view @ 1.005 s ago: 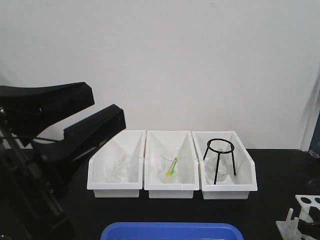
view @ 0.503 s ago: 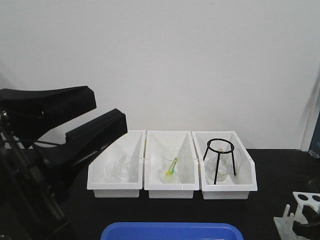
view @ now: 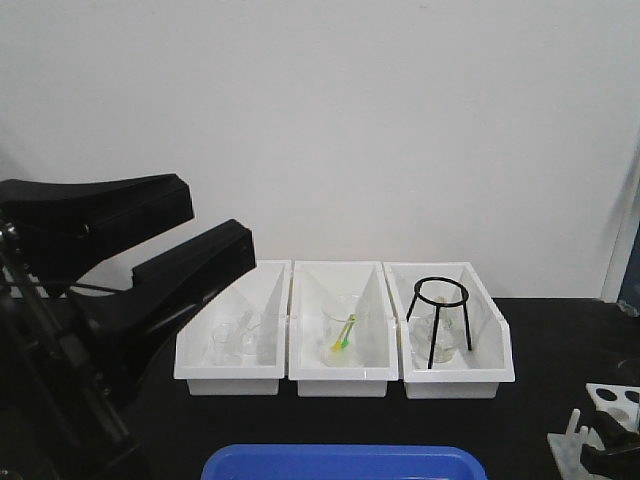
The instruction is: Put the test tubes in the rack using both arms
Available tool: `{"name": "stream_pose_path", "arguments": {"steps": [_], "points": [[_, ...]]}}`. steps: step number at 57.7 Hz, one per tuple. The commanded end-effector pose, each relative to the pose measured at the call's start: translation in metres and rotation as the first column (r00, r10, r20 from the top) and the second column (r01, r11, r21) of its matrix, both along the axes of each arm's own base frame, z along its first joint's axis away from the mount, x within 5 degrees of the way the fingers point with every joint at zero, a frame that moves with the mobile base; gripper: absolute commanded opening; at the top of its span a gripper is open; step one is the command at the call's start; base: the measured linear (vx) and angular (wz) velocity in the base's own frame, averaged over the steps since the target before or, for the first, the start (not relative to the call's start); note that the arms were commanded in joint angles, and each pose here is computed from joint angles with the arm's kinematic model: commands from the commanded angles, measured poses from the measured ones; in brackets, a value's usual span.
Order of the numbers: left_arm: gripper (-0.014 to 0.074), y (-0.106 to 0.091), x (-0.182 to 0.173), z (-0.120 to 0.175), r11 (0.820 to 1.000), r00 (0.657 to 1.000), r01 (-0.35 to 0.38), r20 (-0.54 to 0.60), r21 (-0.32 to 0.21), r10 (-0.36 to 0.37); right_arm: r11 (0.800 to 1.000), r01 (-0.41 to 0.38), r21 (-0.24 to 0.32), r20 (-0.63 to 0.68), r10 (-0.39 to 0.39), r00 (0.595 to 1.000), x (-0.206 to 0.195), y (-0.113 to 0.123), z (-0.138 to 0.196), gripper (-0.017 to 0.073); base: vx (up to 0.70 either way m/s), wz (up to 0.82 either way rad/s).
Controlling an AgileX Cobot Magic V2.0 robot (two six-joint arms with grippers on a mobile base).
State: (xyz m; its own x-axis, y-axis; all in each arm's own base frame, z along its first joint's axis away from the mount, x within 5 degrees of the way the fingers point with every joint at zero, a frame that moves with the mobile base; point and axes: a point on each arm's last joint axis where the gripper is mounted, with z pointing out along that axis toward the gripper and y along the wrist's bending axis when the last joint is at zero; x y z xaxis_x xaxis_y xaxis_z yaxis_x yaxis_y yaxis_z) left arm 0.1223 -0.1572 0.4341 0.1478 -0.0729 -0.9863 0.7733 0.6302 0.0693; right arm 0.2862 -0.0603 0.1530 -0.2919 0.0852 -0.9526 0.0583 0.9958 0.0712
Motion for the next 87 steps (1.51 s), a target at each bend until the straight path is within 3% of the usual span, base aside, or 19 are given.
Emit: {"name": "stream_pose_path", "arguments": {"steps": [1, 18, 30, 37, 43, 53, 60, 67, 72, 77, 82, 87], "points": [[0.0435, 0.007, -0.004, 0.021, 0.995, 0.998, -0.018, 0.056, -0.099, 0.023, 0.999, -0.002, -0.032, 0.095, 0.005, 0.995, 0.004, -0.002, 0.018, 0.0485, 0.00, 0.00], [0.0435, 0.007, -0.004, 0.021, 0.995, 0.998, -0.018, 0.056, -0.099, 0.023, 0.997, -0.004, -0.079, 0.266, 0.025, 0.964, -0.003, 0.001, 0.058, 0.0503, 0.00, 0.00], [0.0435, 0.007, -0.004, 0.020, 0.994, 0.999, -0.013, 0.033, -0.107, 0.017, 0.992, 0.005, -0.124, 0.455, 0.052, 0.889, -0.026, 0.009, 0.115, 0.0503, 0.00, 0.00], [0.0435, 0.006, -0.004, 0.019, 0.996, 1.000, -0.005, 0.023, -0.093, 0.008, 0.996, -0.014, -0.083, 0.533, 0.056, 0.844, -0.046, 0.016, 0.146, 0.0479, 0.00, 0.00], [0.0435, 0.005, -0.005, 0.015, 0.998, 1.000, 0.012, 0.003, -0.061, -0.012, 0.999, -0.022, -0.045, 0.542, 0.043, 0.839, -0.067, 0.022, 0.167, 0.0400, 0.00, 0.00], [0.0420, 0.002, -0.007, 0.008, 0.999, 0.998, 0.052, -0.042, 0.006, -0.051, 0.997, -0.003, -0.074, 0.454, 0.037, 0.890, -0.104, 0.032, 0.187, 0.0165, 0.00, 0.00], [0.0342, 0.000, -0.009, 0.003, 0.995, 0.995, 0.076, -0.062, 0.060, -0.073, 0.992, -0.017, -0.125, 0.382, 0.064, 0.922, -0.126, 0.042, 0.190, -0.0015, 0.00, 0.00], [0.0151, -0.001, -0.010, -0.001, 0.990, 0.993, 0.095, -0.077, 0.101, -0.087, 0.974, -0.123, -0.188, 0.366, 0.186, 0.912, -0.144, 0.061, 0.195, -0.0011, 0.00, 0.00], [-0.0024, -0.002, -0.011, -0.004, 0.984, 0.992, 0.108, -0.086, 0.139, -0.097, 0.961, -0.196, -0.197, 0.360, 0.257, 0.897, -0.156, 0.072, 0.197, -0.0010, 0.00, 0.00], [-0.0022, 0.000, -0.009, -0.006, 0.986, 0.987, 0.106, -0.133, 0.132, -0.089, 0.953, -0.245, -0.176, 0.349, 0.293, 0.890, -0.165, 0.078, 0.197, -0.0008, 0.00, 0.00], [-0.0020, 0.005, -0.003, -0.007, 0.992, 0.982, 0.070, -0.180, 0.109, -0.049, 0.932, -0.278, -0.233, 0.311, 0.342, 0.887, -0.170, 0.081, 0.195, -0.0008, 0.00, 0.00], [-0.0020, 0.010, 0.003, -0.008, 0.992, 0.986, 0.023, -0.165, 0.126, -0.002, 0.908, -0.321, -0.270, 0.265, 0.391, 0.881, -0.172, 0.085, 0.191, -0.0008, 0.00, 0.00]]}}
